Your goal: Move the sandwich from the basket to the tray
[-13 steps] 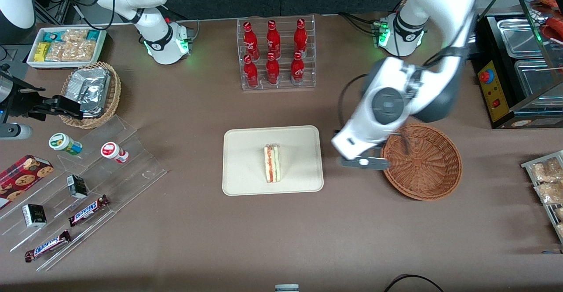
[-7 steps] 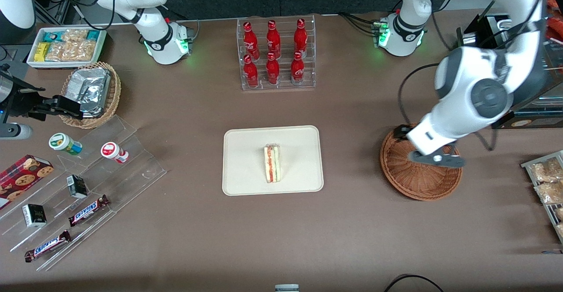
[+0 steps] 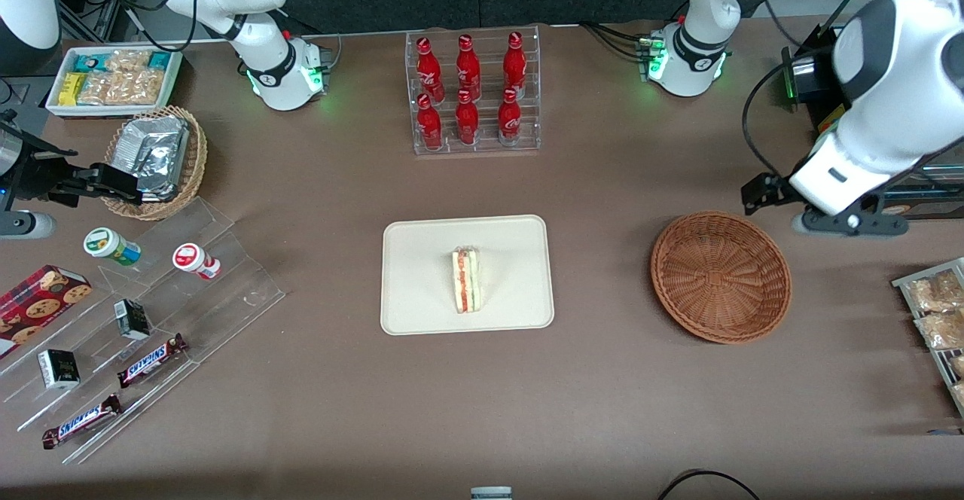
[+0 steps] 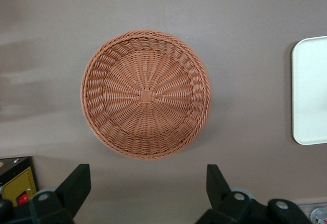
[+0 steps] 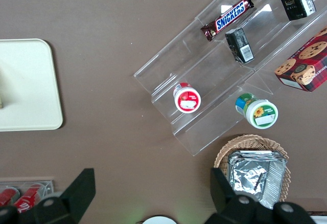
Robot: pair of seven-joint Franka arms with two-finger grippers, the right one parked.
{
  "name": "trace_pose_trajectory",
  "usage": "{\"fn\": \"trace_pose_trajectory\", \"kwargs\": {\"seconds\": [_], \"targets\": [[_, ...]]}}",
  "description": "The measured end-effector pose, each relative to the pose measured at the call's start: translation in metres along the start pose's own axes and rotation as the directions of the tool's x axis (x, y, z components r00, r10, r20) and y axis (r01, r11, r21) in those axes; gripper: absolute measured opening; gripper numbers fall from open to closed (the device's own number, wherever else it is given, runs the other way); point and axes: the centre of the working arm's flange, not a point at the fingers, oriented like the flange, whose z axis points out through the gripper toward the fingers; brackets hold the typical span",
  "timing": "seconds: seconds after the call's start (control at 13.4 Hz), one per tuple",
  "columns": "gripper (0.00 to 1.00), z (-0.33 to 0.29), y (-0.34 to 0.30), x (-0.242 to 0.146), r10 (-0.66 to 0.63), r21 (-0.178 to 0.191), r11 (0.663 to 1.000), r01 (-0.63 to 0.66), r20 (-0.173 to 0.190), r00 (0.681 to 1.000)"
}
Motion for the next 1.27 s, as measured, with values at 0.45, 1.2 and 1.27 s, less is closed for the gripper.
{"fn": "trace_pose_trajectory", "kwargs": {"seconds": [0.45,1.2,1.27], "targets": [[1.00,-0.060,0.000,-0.018,0.001,0.002,1.000,-0.001,0.010,1.000],[1.00,-0.084,0.000,-0.024,0.000,0.003,1.000,-0.001,0.034,0.999],[1.00,-0.087,0.000,-0.024,0.001,0.003,1.000,-0.001,0.029,1.000]]}}
